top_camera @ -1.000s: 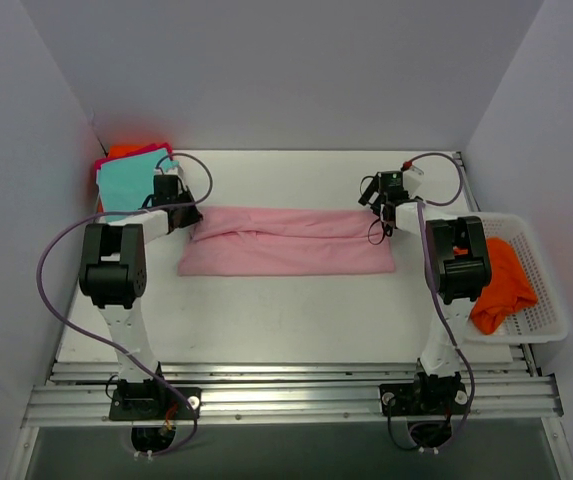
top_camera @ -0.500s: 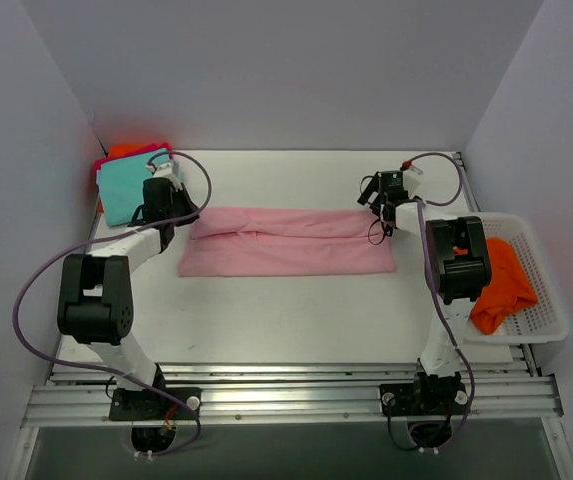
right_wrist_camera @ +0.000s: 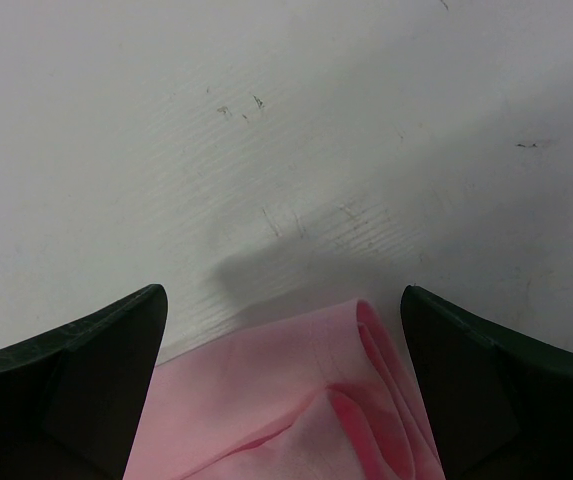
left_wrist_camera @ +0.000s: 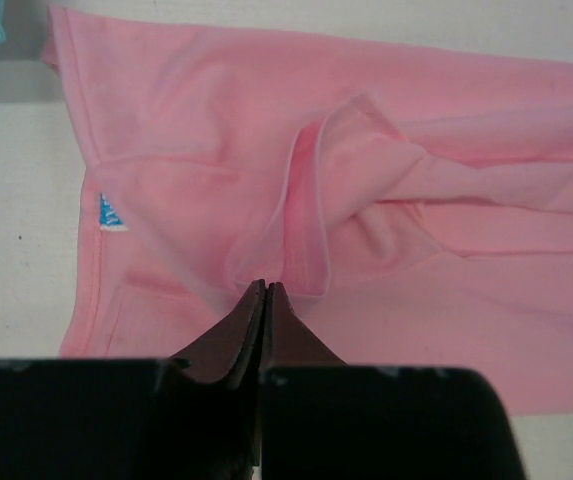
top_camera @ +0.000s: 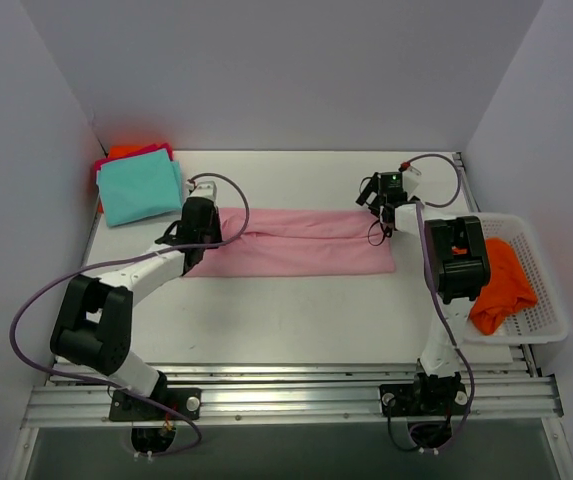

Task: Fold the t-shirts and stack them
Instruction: Fold the other side of the tshirt into a rectangle

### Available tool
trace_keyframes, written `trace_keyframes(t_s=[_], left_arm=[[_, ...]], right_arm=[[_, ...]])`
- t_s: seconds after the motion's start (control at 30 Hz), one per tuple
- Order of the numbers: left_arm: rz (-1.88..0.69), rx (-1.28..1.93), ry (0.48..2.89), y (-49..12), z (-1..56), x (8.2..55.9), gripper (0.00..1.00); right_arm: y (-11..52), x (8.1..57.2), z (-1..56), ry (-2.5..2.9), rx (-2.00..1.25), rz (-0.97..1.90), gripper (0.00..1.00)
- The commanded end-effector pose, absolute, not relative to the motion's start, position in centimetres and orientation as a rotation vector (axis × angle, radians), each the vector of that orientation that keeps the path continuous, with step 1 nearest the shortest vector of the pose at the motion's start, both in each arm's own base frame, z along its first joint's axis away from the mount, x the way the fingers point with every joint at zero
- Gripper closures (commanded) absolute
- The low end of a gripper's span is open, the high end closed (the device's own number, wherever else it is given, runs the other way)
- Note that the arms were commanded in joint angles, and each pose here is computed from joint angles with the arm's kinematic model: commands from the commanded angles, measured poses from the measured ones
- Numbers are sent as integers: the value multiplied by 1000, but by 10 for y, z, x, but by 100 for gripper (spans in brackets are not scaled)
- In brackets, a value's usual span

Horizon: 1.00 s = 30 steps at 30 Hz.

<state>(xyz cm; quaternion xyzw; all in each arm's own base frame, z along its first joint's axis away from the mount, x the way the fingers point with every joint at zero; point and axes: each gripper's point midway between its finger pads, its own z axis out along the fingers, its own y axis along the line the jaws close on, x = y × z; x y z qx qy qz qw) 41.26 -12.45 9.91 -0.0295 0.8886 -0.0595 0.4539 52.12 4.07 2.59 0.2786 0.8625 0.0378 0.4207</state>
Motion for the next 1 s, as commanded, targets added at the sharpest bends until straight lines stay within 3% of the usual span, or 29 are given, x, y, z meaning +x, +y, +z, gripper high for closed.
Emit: trace_keyframes(t_s=[0.0, 0.1, 0.13, 0.17, 0.23, 0.3, 0.37, 0.6, 0.73, 0.8, 0.83, 0.87, 0.9, 0.97], left_arm=[[40, -128, 2226, -101, 104, 390, 96], [198, -157, 2278, -89, 99, 371, 90], [299, -188, 2263, -78, 102, 367, 85], [356, -207, 2266, -74, 104, 361, 72], [476, -267, 2277, -64, 109, 347, 8], [641, -297, 2226, -46, 123, 336, 3], [659, -336, 2163, -42, 136, 337, 6], [141, -254, 2048, -81, 163, 395, 6], [117, -317, 2064, -64, 144, 443, 1], [73, -352, 2049, -56, 150, 474, 16], [28, -324, 2126, -65, 121, 486, 25], [-6, -321, 2114, -69, 132, 505, 43], [-29, -316, 2141, -73, 124, 514, 97], [-80, -277, 2228, -87, 92, 526, 98]], right_arm=[[43, 520, 22, 2167, 699, 104, 0], [45, 519, 24, 2163, 695, 118, 0], [45, 519, 25, 2163, 693, 122, 0], [45, 519, 27, 2161, 694, 123, 0], [46, 519, 29, 2157, 691, 129, 0], [46, 519, 30, 2156, 693, 130, 0], [45, 519, 29, 2157, 694, 128, 0], [44, 520, 22, 2168, 694, 113, 0], [44, 521, 19, 2172, 692, 113, 0], [44, 522, 17, 2175, 690, 111, 0], [43, 522, 16, 2179, 691, 105, 0], [44, 523, 16, 2178, 689, 104, 0], [43, 523, 15, 2179, 689, 97, 0], [41, 524, 13, 2183, 689, 89, 0]])
